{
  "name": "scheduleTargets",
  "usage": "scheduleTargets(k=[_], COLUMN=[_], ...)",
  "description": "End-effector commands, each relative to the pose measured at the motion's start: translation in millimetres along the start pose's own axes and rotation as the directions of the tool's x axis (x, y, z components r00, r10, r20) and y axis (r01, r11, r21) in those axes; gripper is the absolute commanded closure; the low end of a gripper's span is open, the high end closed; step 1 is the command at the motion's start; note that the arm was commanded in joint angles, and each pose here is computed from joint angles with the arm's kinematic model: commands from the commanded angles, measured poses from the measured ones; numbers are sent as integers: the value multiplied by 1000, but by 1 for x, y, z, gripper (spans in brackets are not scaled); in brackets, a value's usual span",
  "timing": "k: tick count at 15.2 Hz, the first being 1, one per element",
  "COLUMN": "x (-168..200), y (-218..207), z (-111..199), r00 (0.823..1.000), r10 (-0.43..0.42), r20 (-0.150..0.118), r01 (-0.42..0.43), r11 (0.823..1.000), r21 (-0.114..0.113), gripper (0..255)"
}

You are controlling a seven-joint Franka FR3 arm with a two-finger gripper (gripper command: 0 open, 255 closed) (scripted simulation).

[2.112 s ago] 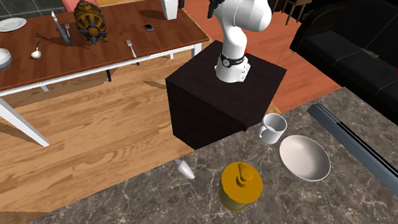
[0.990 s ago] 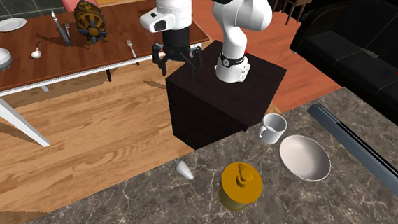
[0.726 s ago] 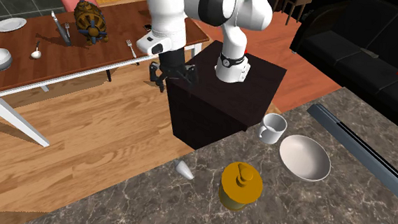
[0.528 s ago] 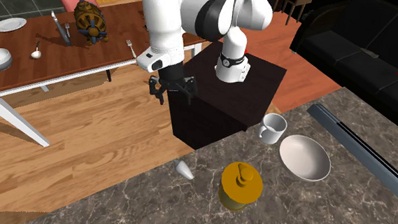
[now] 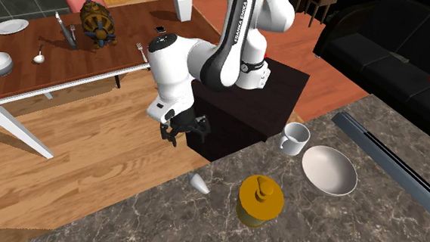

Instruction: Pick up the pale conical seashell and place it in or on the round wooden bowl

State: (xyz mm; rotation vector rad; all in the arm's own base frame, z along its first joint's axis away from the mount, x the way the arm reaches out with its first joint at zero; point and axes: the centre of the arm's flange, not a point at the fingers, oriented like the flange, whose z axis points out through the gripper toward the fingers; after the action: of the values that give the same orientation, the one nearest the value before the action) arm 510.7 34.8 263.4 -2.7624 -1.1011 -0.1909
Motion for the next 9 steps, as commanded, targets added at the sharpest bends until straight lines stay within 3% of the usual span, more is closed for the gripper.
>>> scheduleTargets(k=[1, 8, 9], x=[7, 46, 46], y=[3, 14, 14], z=[24, 108, 109], r00=[999, 984, 984], r10=[-40, -174, -175], r20=[-5, -26, -26], r01=[40, 175, 177], r11=[999, 982, 982], r21=[16, 70, 70], gripper=[0, 0, 0])
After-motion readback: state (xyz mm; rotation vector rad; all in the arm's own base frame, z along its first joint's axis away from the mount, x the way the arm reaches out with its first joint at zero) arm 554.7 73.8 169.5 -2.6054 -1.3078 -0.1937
